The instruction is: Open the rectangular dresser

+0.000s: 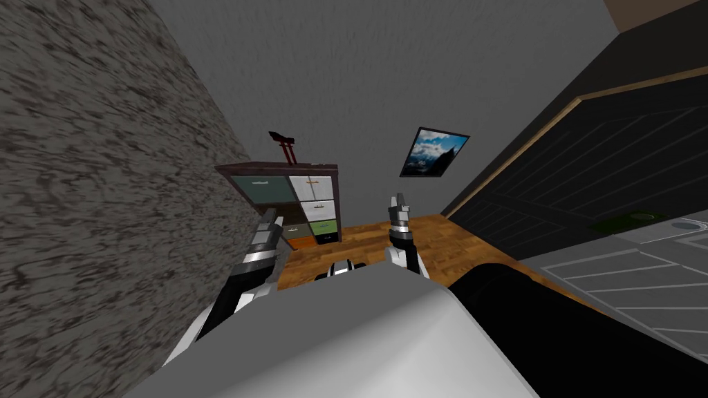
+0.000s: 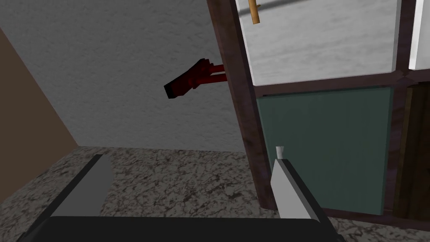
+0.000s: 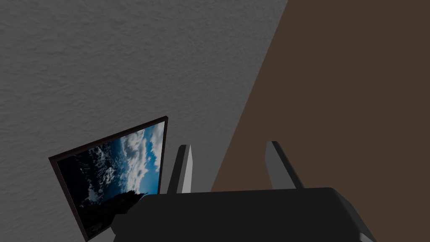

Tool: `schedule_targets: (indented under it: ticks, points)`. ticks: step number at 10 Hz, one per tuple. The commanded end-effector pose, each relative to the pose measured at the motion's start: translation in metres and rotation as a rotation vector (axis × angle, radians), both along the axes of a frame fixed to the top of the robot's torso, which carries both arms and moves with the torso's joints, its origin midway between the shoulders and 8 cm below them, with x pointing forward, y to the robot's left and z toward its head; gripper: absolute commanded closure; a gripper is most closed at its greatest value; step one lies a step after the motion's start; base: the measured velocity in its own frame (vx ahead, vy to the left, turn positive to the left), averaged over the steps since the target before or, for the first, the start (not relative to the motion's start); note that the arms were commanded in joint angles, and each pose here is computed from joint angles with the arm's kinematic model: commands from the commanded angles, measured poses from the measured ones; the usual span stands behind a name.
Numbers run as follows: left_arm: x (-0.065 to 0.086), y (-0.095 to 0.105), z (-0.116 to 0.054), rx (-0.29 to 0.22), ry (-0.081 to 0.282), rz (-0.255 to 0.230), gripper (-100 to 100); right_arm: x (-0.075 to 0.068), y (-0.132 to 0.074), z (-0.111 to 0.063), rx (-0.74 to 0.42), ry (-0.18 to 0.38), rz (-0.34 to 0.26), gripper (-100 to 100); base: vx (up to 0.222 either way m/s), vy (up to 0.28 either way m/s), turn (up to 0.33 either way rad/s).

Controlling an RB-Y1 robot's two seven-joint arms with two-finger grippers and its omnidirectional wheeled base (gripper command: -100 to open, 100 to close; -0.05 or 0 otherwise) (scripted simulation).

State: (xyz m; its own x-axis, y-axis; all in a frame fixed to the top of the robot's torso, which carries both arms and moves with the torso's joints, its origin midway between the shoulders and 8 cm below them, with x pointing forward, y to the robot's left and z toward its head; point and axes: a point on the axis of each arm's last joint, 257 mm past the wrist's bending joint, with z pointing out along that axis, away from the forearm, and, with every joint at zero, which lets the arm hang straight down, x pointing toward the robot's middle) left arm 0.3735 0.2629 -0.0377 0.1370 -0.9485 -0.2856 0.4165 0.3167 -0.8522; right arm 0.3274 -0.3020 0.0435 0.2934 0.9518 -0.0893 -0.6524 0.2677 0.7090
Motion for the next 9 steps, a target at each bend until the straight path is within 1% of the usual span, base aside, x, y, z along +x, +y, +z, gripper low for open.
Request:
schedule_targets:
  ticks: [1, 6, 7, 9]
  points:
    - [0.0008, 0.0014, 0.0015, -0.010, 0.023, 0.006, -100, 0.0000, 0.0000, 0.0000, 0.000, 0.000, 0.000, 0, 0.102, -0.023, -0.027]
    - [0.0012, 0.0045, 0.0043, -0.036, 0.064, 0.020, -100, 0.0000, 0.0000, 0.0000, 0.000, 0.000, 0.000, 0, 0.108, -0.025, -0.030]
    - [0.0018, 0.0054, 0.0027, -0.041, 0.083, 0.023, -100, 0.0000, 0.0000, 0.0000, 0.000, 0.000, 0.000, 0, 0.110, -0.016, -0.039]
    - [0.0025, 0.0061, -0.0004, -0.043, 0.107, 0.025, -100, 0.0000, 0.0000, 0.0000, 0.000, 0.000, 0.000, 0, 0.130, -0.020, -0.029]
